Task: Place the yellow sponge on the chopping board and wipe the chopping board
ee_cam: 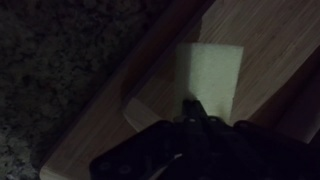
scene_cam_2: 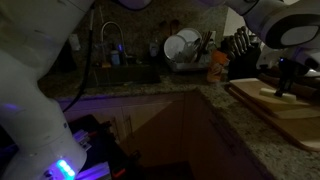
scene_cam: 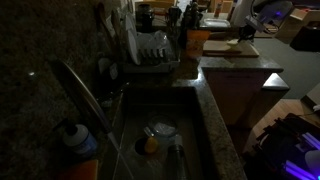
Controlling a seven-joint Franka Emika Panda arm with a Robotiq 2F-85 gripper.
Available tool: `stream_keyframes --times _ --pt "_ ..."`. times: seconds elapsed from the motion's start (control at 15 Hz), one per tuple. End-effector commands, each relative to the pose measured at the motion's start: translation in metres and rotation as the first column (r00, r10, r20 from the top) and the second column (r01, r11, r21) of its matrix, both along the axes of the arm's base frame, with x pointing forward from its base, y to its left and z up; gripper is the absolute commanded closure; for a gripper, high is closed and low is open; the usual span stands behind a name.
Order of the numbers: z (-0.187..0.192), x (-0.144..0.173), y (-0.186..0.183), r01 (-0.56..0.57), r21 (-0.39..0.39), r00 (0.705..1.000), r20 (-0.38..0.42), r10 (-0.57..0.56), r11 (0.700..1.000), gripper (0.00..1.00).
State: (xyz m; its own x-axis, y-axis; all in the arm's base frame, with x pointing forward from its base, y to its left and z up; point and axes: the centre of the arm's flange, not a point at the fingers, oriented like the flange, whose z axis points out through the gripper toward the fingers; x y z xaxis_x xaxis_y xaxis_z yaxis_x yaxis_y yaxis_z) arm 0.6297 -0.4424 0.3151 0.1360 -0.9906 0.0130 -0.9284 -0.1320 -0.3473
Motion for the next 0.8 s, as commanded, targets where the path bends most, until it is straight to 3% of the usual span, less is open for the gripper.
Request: stream_keyframes --times 0.0,0.33,0.73 --pt "0.004 0.014 -0.010 0.076 0.009 0.995 -0.062 -0.075 0.997 1.00" --pt "-0.007 0.008 -0.005 0.131 -0.042 0.973 -0.186 -0.137 0.990 1.00" --pt "-0.026 0.006 0.000 0.094 -0.004 0.977 -0.192 -0.093 0.996 1.00"
